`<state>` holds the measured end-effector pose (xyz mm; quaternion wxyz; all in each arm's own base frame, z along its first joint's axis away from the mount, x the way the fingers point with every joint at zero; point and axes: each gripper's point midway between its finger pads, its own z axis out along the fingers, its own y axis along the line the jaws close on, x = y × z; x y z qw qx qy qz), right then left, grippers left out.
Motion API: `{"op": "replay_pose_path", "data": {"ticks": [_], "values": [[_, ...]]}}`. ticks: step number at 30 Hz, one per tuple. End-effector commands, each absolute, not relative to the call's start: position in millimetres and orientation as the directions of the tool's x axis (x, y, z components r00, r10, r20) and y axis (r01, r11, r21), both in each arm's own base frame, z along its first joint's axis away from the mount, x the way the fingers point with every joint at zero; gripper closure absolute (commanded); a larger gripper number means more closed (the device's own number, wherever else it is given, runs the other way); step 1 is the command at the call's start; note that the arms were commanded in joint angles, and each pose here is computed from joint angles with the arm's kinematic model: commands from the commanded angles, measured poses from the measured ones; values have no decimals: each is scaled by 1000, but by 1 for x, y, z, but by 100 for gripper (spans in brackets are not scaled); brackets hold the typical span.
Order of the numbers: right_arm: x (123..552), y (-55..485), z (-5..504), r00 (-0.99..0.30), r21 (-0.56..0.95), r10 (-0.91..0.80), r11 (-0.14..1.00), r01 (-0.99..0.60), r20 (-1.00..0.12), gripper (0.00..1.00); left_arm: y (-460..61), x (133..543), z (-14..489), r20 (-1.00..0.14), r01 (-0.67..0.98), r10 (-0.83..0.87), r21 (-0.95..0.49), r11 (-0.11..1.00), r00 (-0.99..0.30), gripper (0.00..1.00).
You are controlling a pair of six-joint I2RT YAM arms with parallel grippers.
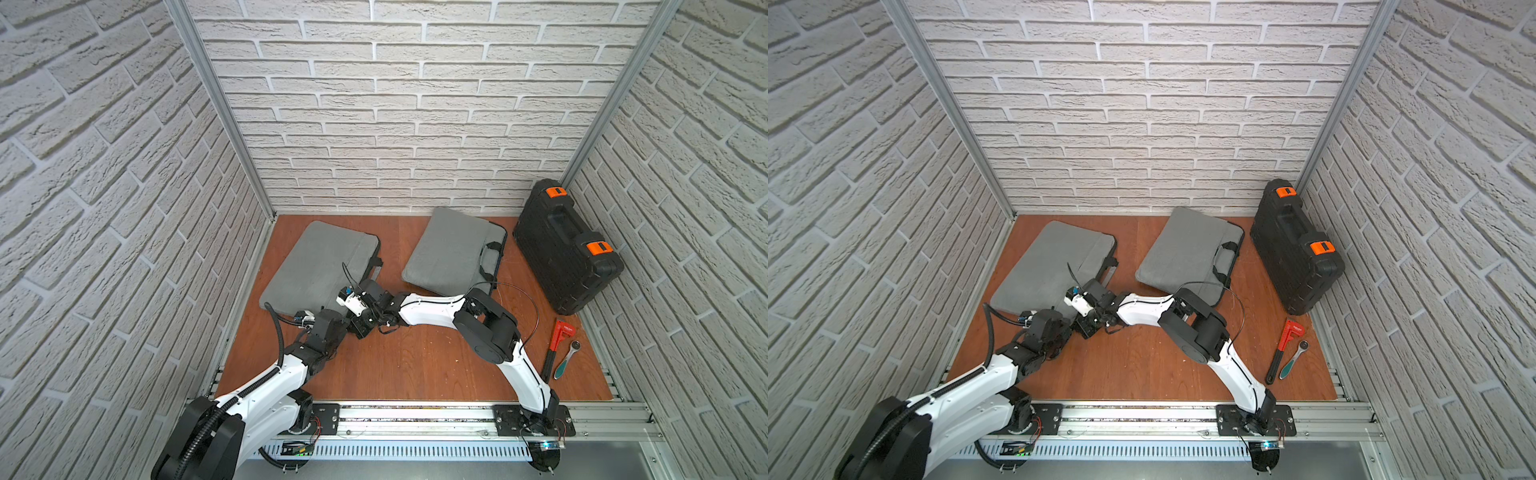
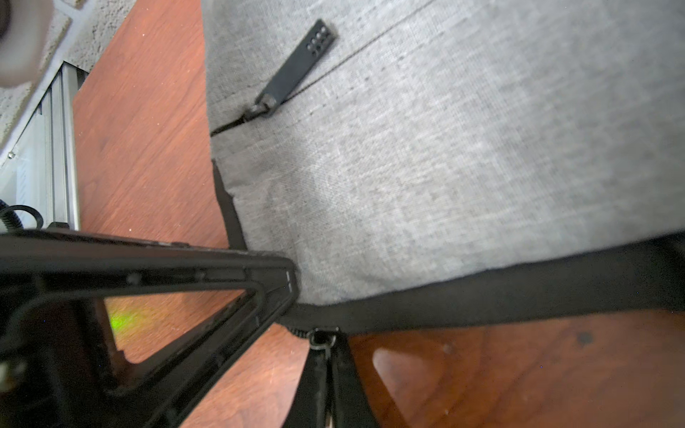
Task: Open the zippered laptop bag and take out the laptop
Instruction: Unzip the zipper on the zippered laptop bag.
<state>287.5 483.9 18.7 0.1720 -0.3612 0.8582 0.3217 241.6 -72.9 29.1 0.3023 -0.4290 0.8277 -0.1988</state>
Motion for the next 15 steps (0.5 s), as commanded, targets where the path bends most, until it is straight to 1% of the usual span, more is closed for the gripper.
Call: {"op": "replay_pose_path", "data": {"ticks": [1,7,15], "values": [[283,472,8,-708,429,-520,565,-705,-478,94,-61,229,17,-350,-621,-817,-531,576,-459,92],[283,472,10,-711,433,-515,566,-702,-479,94,-55,226,14,-340,-636,-826,-528,563,-449,100],[280,469,16,-713,430,-516,570,-700,-475,94,-42,222,13,-321,-647,-847,-547,531,-424,100]]}}
